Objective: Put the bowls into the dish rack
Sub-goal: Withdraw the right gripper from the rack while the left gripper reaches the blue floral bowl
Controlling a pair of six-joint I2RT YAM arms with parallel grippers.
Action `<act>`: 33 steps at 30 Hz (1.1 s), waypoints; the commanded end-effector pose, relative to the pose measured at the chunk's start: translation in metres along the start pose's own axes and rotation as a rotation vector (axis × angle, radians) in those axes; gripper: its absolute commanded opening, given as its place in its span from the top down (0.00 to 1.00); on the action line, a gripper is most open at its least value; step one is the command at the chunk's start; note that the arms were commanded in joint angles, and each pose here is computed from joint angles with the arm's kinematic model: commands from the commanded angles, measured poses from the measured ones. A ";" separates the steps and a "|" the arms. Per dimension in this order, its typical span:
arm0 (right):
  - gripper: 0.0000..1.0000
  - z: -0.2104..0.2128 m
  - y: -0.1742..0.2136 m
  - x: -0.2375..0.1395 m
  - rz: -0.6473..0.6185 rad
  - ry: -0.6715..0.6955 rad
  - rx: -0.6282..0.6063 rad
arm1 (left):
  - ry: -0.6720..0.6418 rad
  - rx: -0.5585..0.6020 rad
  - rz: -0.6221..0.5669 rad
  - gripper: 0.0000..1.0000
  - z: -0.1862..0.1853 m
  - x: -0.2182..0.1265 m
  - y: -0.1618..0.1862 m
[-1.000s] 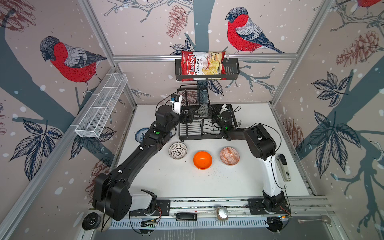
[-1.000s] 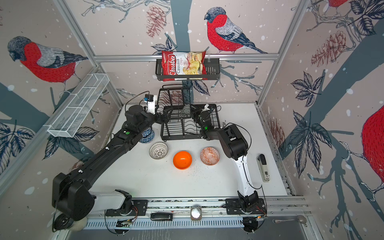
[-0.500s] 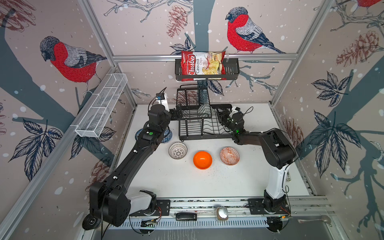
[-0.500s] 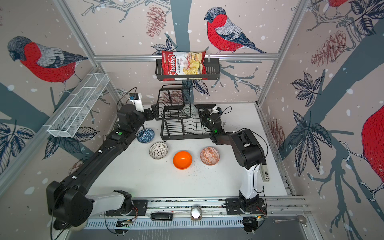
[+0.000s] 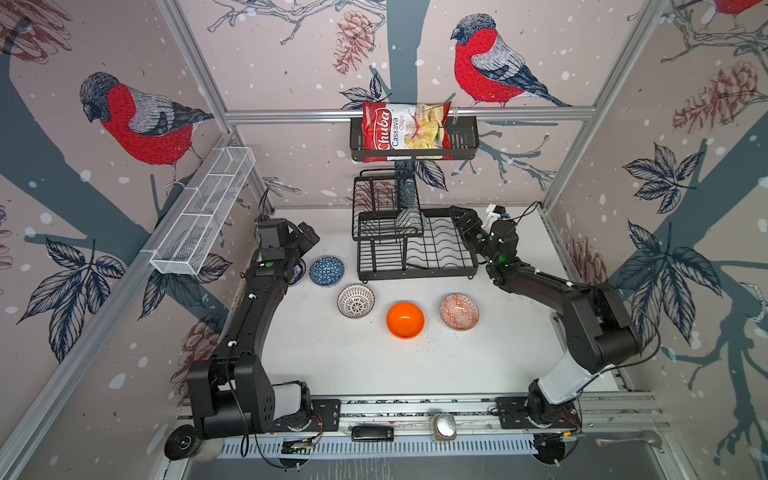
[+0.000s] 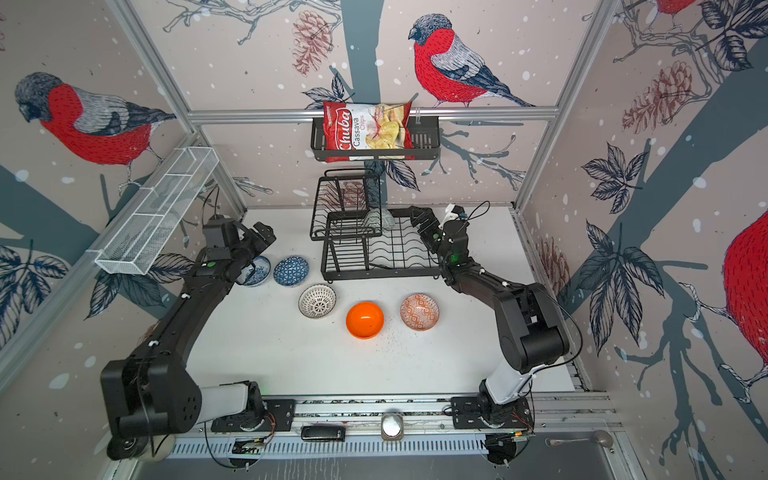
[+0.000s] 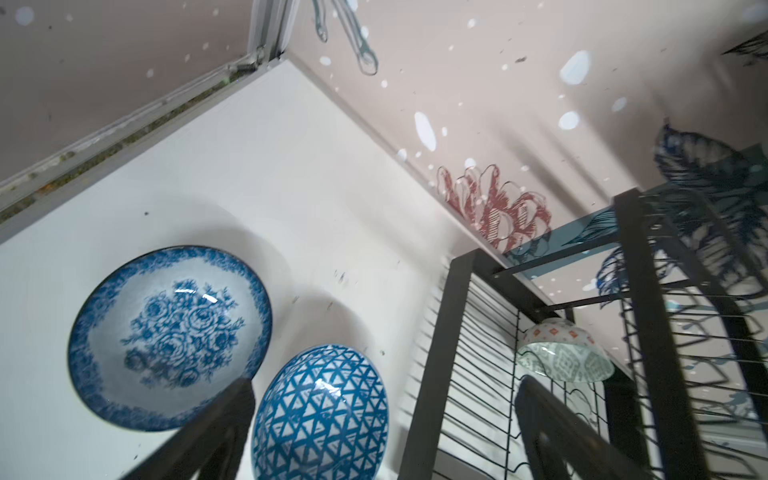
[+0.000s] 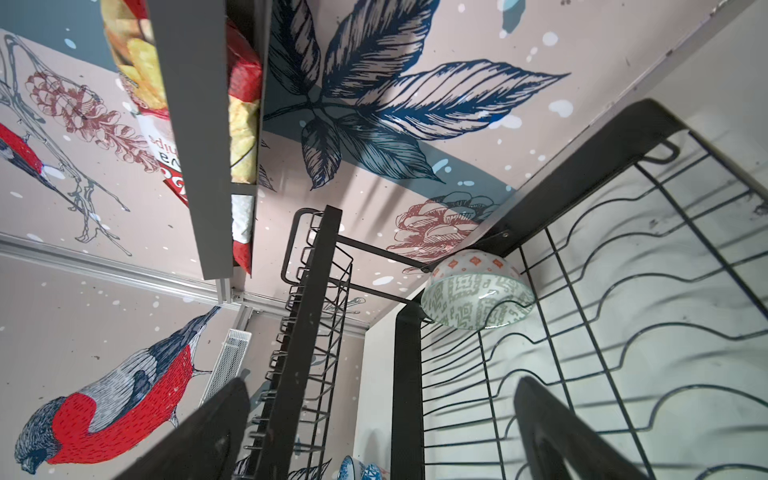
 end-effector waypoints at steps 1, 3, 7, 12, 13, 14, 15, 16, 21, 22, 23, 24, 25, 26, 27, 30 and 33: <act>0.00 0.009 -0.005 -0.007 0.052 0.032 -0.149 | -0.138 -0.097 0.021 0.02 0.029 0.005 0.000; 0.00 0.016 -0.011 -0.011 0.072 0.050 -0.206 | -0.166 -0.139 0.018 0.02 0.042 0.007 -0.001; 0.00 0.027 -0.023 -0.020 0.088 0.080 -0.291 | -0.215 -0.243 0.020 0.03 0.071 0.010 0.003; 0.00 0.027 -0.031 -0.034 0.082 0.087 -0.326 | -0.252 -0.366 0.050 0.03 0.097 0.014 0.018; 0.00 0.025 -0.033 -0.037 0.079 0.086 -0.327 | -0.266 -0.381 0.051 0.03 0.102 0.015 0.020; 0.00 0.022 -0.035 -0.040 0.073 0.090 -0.325 | -0.287 -0.399 0.048 0.03 0.107 0.015 0.022; 0.00 0.020 -0.037 -0.043 0.068 0.092 -0.323 | -0.303 -0.411 0.039 0.04 0.112 0.015 0.023; 0.00 0.018 -0.038 -0.046 0.067 0.093 -0.325 | -0.309 -0.421 0.034 0.05 0.115 0.016 0.024; 0.00 0.011 -0.045 -0.052 0.068 0.093 -0.333 | -0.344 -0.473 0.060 0.17 0.127 0.026 0.029; 0.00 0.010 -0.046 -0.052 0.070 0.088 -0.330 | -0.342 -0.480 0.062 0.17 0.127 0.028 0.029; 0.00 0.009 -0.046 -0.052 0.071 0.087 -0.328 | -0.342 -0.492 0.062 0.18 0.129 0.030 0.030; 0.00 0.008 -0.047 -0.052 0.073 0.084 -0.327 | -0.346 -0.505 0.063 0.21 0.132 0.032 0.031; 0.00 0.008 -0.048 -0.053 0.073 0.084 -0.327 | -0.346 -0.516 0.059 0.23 0.133 0.034 0.031; 0.00 0.008 -0.049 -0.054 0.071 0.083 -0.329 | -0.347 -0.521 0.054 0.25 0.134 0.035 0.030; 0.00 0.008 -0.050 -0.054 0.070 0.084 -0.330 | -0.352 -0.525 0.048 0.29 0.136 0.037 0.029; 0.00 0.010 -0.053 -0.057 0.067 0.077 -0.341 | -0.365 -0.539 0.036 0.41 0.142 0.040 0.026; 0.00 0.018 -0.056 -0.060 0.067 0.052 -0.368 | -0.375 -0.549 0.045 0.48 0.148 0.044 0.027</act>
Point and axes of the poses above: each gripper's point midway between its finger pads, its own x axis out along the fingers, its own z axis along the line the jaws close on, y = z × x, the point moved 6 cm from there along -x, back along the fingers, and after that the axes turned 13 degrees about -x, right-handed, at the moved point
